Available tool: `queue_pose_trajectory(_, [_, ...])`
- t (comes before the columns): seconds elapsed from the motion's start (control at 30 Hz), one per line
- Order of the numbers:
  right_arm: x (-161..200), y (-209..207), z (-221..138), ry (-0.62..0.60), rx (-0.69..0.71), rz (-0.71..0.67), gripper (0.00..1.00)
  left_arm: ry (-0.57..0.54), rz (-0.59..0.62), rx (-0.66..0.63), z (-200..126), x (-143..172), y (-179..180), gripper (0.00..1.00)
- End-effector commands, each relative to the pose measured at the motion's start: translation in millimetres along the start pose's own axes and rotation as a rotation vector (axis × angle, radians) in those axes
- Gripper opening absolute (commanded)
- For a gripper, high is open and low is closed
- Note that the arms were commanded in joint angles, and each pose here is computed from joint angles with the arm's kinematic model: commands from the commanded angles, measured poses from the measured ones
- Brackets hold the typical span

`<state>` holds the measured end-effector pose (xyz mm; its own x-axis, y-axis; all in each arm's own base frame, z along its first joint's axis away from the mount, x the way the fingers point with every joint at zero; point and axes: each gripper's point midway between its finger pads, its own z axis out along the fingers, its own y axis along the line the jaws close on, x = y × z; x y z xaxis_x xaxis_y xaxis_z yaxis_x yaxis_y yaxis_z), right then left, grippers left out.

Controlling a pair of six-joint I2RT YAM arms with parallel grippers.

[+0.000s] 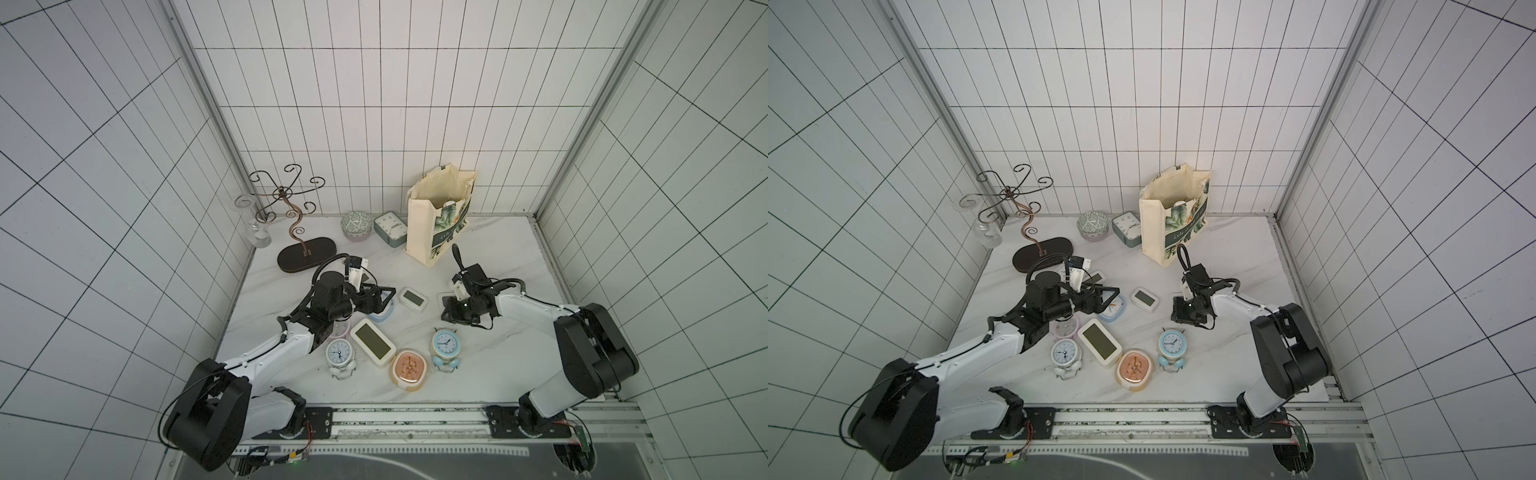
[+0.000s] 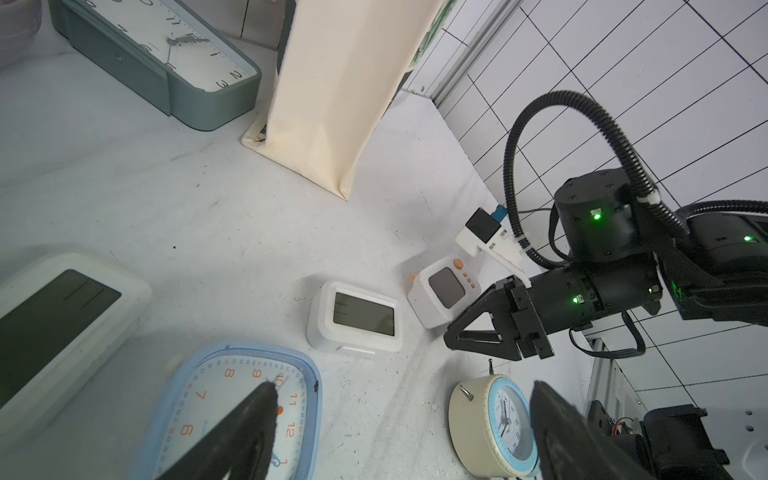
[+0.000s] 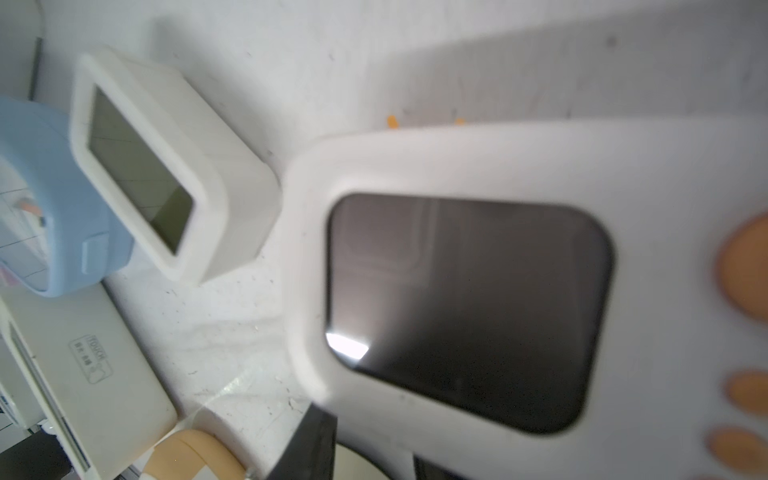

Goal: Put the alarm clock into the canvas bag
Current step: Move the alarm to the center of the board, then pick up the alarm from the center of the board.

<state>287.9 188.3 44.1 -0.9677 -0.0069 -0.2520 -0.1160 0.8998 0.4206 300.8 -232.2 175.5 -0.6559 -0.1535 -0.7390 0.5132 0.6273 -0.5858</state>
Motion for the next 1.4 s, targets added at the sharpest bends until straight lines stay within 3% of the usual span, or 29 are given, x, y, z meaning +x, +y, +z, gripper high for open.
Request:
queue_pose_trajectory(0.0, [-64.3, 42.9, -50.4, -0.232, -0.061, -0.176, 0.43, -0.011, 0.028, -0.011, -1.9, -1.1, 0.1, 0.92])
queue_pose_trajectory(0.13, [-66.7, 28.7, -86.2, -0.285, 0.042, -0.294, 0.78, -0.011, 0.041, -0.020, -2.9, -1.7, 1.0, 0.92])
queue_pose_trajectory(0.27, [-85.2, 7.4, -93.0, -0.296, 0.052, -0.264, 0.99, -0.012, 0.045, -0.026, -3.8, -1.8, 1.5, 0.92])
queue_pose_trajectory(0.63, [-136.0, -2.4, -31.7, -0.249, -0.095, -0.160, 1.00, -0.010, 0.056, -0.024, -3.4, -0.7, 1.2, 0.92])
queue_pose_trajectory(0.77, [-121.7, -1.8, -13.3, -0.188, -0.136, -0.131, 1.00, -0.007, 0.058, -0.019, -2.5, 0.0, 0.1, 0.92])
queue_pose_trajectory(1.17, [-48.2, 8.6, -28.4, -0.139, -0.159, -0.082, 1.00, 0.015, 0.052, -0.005, 2.2, 5.4, -1.4, 0.92])
queue_pose_trajectory(1.37, [-68.0, 7.6, -51.9, -0.216, -0.058, -0.171, 1.00, 0.019, 0.054, 0.009, 2.9, 6.5, -4.8, 0.92])
